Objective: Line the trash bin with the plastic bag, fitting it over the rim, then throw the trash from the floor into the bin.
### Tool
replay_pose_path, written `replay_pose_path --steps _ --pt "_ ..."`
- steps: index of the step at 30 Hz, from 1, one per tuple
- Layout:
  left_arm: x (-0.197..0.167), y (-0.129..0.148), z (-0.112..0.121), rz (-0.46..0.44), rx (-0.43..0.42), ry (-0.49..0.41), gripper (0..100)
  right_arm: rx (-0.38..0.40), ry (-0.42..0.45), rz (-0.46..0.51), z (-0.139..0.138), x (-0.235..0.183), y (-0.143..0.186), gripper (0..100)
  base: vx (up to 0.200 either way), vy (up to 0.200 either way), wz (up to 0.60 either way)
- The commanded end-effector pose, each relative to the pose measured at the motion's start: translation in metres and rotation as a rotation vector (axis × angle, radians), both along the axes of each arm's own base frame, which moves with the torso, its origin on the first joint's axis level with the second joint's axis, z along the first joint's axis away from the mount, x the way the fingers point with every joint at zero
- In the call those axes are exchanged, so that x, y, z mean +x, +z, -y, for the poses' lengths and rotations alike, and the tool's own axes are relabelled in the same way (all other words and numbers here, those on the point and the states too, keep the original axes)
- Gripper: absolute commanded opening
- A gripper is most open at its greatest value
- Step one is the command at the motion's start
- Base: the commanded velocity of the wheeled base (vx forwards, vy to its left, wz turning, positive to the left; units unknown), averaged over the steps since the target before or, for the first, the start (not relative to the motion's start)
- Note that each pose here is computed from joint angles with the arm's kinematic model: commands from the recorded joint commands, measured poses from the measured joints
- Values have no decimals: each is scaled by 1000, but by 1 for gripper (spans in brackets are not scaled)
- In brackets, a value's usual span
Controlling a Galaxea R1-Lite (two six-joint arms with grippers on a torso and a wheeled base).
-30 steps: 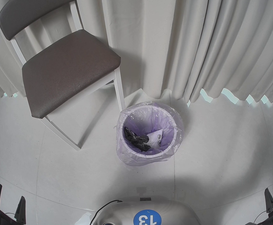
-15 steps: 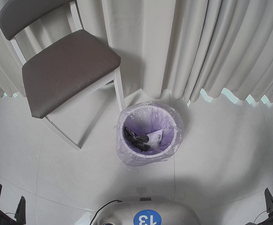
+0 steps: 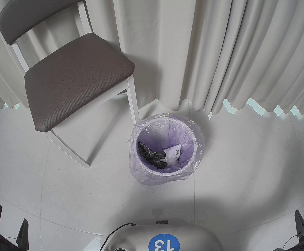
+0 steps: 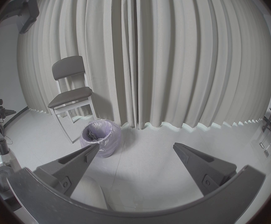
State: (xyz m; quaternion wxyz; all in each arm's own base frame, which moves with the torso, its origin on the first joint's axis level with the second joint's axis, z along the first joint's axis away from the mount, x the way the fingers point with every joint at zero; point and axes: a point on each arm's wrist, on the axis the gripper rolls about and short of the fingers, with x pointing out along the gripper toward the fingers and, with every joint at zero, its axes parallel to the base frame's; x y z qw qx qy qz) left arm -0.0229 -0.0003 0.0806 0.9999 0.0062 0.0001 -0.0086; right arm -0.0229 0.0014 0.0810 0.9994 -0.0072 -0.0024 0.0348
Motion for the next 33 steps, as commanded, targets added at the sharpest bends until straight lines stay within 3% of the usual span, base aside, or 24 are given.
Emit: replay_pose_path --steps 1,33 --pt "0 -5 0 -3 0 0 100 -1 1 -4 0 0 -5 100 0 0 0" --pt "0 -5 0 -3 0 0 100 2 1 -4 0 0 -5 100 0 0 0"
